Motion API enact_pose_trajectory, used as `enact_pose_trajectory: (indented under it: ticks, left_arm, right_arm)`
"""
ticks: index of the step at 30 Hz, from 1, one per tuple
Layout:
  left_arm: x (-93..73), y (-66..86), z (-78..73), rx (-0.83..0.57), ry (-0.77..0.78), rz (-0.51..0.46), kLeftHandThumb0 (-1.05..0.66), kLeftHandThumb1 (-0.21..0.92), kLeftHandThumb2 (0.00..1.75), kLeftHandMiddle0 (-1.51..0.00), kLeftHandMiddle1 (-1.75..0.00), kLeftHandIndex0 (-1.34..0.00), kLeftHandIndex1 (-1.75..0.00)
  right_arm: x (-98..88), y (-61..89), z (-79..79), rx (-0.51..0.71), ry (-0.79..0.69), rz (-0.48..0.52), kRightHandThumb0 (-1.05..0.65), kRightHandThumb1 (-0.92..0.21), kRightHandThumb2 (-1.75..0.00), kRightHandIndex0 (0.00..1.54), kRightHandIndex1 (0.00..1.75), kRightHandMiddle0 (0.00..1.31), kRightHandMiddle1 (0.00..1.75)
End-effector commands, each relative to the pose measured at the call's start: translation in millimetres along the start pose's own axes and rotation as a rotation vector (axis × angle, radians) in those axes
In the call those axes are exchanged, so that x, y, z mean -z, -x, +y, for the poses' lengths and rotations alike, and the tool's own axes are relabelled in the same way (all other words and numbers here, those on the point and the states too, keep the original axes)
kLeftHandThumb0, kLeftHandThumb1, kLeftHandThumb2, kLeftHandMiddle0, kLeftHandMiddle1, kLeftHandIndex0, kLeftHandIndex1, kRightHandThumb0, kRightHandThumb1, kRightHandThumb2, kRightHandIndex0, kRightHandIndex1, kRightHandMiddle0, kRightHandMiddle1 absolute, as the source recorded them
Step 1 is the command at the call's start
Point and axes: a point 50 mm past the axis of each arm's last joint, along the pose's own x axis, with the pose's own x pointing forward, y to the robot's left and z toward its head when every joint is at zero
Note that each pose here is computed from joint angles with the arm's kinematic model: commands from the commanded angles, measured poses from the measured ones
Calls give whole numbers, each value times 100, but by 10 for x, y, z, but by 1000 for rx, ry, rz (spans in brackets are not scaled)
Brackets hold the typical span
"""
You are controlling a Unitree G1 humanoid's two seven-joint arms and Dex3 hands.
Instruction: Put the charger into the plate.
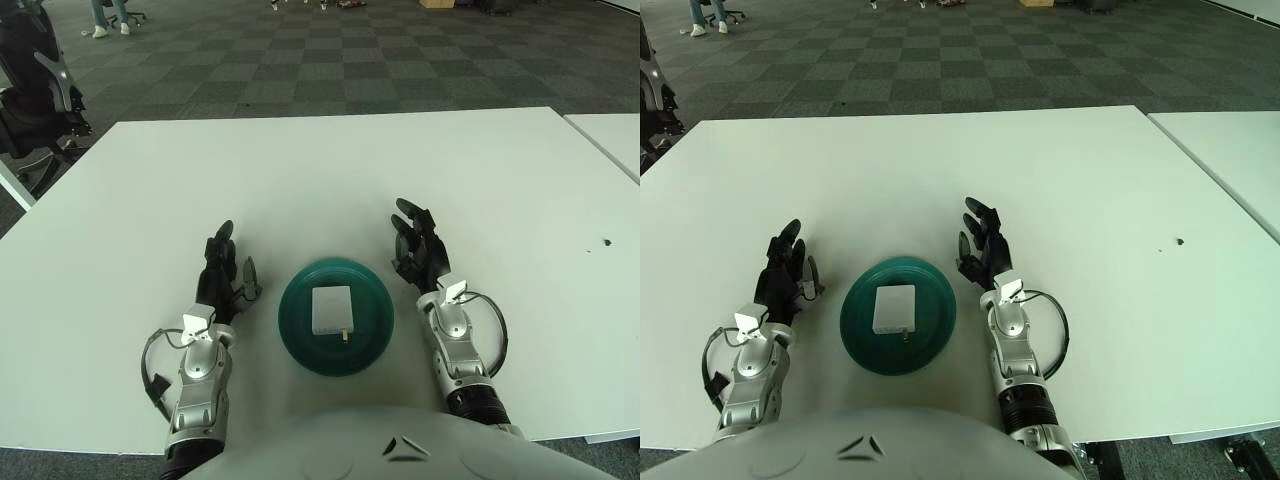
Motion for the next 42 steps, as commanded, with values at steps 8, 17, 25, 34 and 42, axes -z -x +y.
enact_pose_trajectory:
  ticks: [8,17,25,34,42]
  left_arm:
    - [285,209,-113,6,114,109,-90,92,101,-18,-2,0,-54]
    - [326,313,-246,52,122,124,-90,92,100,-19,-1,0,-56]
    - [331,381,-304,76,110,110,-94,92,99,-23,-3,0,-62]
    - [309,455,-353,96,65,62,-96,92,97,-23,-2,0,-65]
    - [291,461,-343,96,43,45,-97,92,97,-23,-1,0,-63]
  right_arm:
    - [469,434,-276,23,14,268,-78,-92,-89,17,5,0,56]
    - [510,492,-356,20,74,311,-83,-92,-90,8,1,0,35]
    - [532,538,-408,-2,106,321,-88,-92,-91,1,0,0,18]
    - [553,588,-462,-1,182,350,-92,-92,-90,0,0,0,9]
    - [532,628,-445,-36,258,374,-95,-92,-93,0,0,0,6]
